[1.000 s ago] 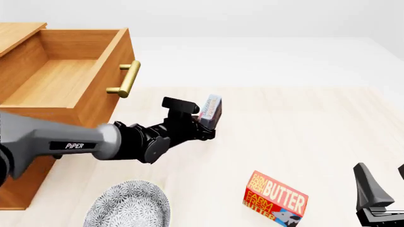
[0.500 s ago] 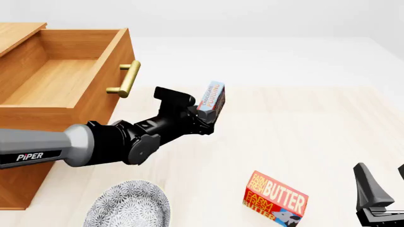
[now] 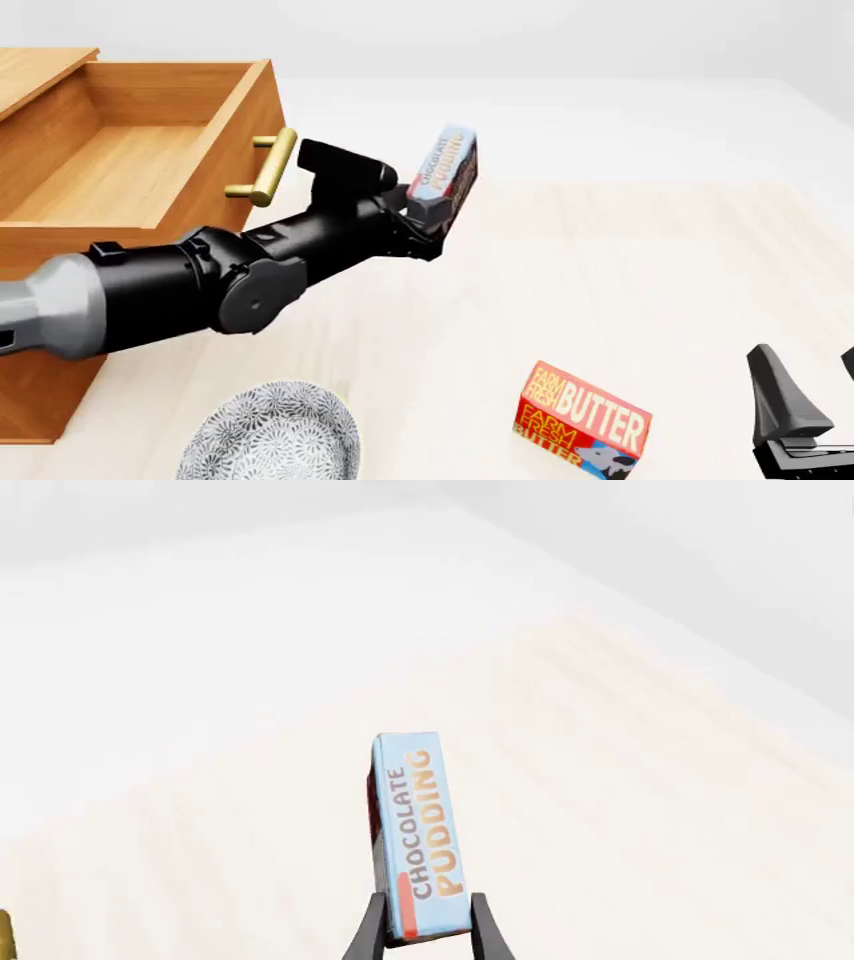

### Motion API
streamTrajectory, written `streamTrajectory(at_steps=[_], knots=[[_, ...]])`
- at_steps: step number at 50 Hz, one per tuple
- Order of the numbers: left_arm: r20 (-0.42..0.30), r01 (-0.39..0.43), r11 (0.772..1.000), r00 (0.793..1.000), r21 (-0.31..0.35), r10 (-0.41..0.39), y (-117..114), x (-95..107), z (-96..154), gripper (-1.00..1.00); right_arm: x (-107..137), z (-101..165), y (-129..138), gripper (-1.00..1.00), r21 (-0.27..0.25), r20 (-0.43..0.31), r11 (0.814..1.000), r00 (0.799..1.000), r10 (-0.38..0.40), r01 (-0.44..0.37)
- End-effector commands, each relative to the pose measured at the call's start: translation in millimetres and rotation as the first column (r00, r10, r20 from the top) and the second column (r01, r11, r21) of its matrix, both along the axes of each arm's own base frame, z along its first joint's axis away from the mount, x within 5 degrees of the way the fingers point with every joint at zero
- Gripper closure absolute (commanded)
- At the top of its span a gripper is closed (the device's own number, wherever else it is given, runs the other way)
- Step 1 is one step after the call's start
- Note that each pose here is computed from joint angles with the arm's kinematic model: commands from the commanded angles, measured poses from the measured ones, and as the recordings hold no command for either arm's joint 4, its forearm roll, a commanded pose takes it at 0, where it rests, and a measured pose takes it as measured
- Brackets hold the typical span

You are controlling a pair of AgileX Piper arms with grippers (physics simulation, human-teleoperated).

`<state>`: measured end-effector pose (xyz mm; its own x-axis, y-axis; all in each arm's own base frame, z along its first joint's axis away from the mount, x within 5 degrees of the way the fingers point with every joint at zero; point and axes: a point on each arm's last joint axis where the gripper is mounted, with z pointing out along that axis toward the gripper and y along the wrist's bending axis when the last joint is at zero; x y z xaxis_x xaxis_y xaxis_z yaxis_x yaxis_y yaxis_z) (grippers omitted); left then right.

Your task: Put the chocolate pudding in the top drawer of the cabinet and close it.

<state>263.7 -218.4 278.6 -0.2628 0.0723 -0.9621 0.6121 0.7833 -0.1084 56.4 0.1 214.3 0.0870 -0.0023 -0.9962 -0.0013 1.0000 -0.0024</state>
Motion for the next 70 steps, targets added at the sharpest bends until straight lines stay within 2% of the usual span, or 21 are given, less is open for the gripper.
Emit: streamTrajectory(at_steps=[1,25,30,37,44,54,70], knots=[[0.06,0.003,1.0,0.998,0.015,-0.004,11,-8,24,1.0,0,0,0,-1.0,0.0,0.0,1.0,1.0,0.0,0.0],[0.138,-0.028,0.999,0.99,0.034,0.023,36,-20,76,1.0,0,0,0,-1.0,0.0,0.0,1.0,1.0,0.0,0.0],[0.157,-0.044,0.999,0.987,0.02,0.04,44,-22,92,1.0,0,0,0,-1.0,0.0,0.0,1.0,1.0,0.0,0.0],[0.186,-0.055,0.998,0.981,0.04,0.046,46,-18,96,1.0,0,0,0,-1.0,0.0,0.0,1.0,1.0,0.0,0.0],[0.227,-0.096,0.995,0.97,0.039,0.085,61,-18,107,1.0,0,0,0,-1.0,0.0,0.0,1.0,1.0,0.0,0.0],[0.244,-0.119,0.992,0.964,0.046,0.105,70,-18,114,1.0,0,0,0,-1.0,0.0,0.0,1.0,1.0,0.0,0.0],[0.303,-0.206,0.976,0.936,0.064,0.178,101,-24,133,1.0,0,0,0,-1.0,0.0,0.0,1.0,1.0,0.0,0.0]])
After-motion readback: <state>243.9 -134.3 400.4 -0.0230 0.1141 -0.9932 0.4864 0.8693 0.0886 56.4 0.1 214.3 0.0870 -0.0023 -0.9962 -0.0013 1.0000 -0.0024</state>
